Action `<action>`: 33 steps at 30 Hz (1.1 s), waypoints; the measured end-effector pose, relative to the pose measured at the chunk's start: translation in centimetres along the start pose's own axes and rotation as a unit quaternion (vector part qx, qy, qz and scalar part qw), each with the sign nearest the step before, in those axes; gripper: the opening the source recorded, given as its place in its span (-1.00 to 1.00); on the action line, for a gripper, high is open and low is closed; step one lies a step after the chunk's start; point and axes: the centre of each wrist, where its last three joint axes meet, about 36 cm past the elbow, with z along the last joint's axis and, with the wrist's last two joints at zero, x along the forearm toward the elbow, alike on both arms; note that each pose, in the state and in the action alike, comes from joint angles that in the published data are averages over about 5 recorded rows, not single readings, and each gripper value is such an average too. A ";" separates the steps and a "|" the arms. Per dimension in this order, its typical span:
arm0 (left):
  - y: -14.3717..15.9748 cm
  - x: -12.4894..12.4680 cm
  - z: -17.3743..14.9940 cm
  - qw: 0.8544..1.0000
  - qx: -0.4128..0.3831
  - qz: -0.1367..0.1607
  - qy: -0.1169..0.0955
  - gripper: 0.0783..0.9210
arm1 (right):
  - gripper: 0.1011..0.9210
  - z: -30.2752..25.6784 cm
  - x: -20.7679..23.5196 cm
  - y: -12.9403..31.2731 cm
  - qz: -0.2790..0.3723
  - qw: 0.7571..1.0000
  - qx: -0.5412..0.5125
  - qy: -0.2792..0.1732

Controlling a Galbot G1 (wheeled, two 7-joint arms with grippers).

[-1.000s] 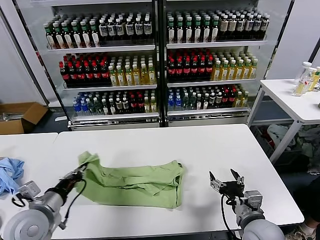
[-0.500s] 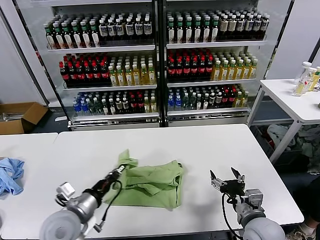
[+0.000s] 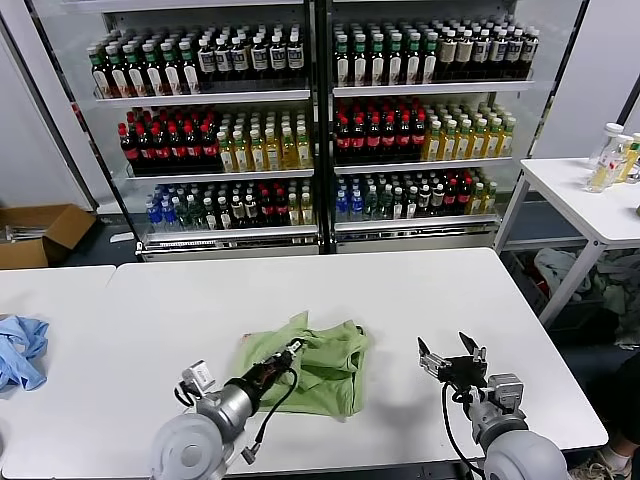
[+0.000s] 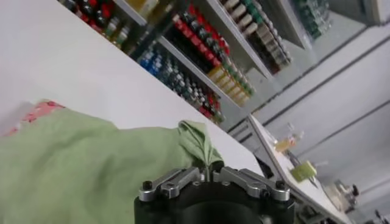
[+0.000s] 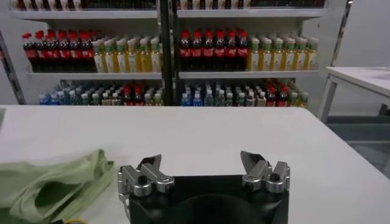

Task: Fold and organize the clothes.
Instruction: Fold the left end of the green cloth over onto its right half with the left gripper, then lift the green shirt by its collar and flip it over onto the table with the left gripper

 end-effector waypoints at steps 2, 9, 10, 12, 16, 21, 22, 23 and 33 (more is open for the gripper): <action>-0.2 -0.4 0.2 1.000 -0.007 0.006 0.003 -0.61 | 0.76 0.0 -0.1 0.0 0.000 1.000 0.000 0.000; -0.8 -1.1 0.7 0.999 -0.035 0.028 0.012 -0.11 | 0.76 -0.1 -0.6 0.0 -0.003 1.000 0.001 -0.003; -0.9 -1.0 0.7 0.999 -0.039 0.032 0.013 -0.05 | 0.76 -0.1 -0.6 -0.1 -0.003 1.000 0.001 -0.003; -1.2 -0.8 0.7 0.998 -0.048 0.041 0.014 0.09 | 0.76 -0.2 -0.7 -0.1 -0.004 1.000 0.000 -0.004; -1.5 -0.1 0.6 0.996 -0.069 0.047 0.008 0.36 | 0.76 -0.1 -0.9 -0.1 -0.004 1.000 -0.002 -0.005; -0.5 0.7 -0.1 0.994 -0.111 0.008 -0.018 0.68 | 0.76 -0.2 -1.2 -0.1 -0.004 1.000 -0.003 -0.007; -0.1 0.9 -0.3 0.992 -0.122 -0.005 -0.024 0.72 | 0.76 -0.2 -1.2 -0.1 -0.004 1.000 -0.003 -0.008; 0.4 1.1 -0.5 0.990 -0.133 -0.020 -0.030 0.73 | 0.76 -0.3 -1.3 -0.1 -0.004 1.000 -0.003 -0.008; 5.0 2.4 -1.4 0.965 -0.217 -0.139 -0.042 0.77 | 0.76 -0.2 -1.3 0.3 -0.010 1.000 -0.001 -0.016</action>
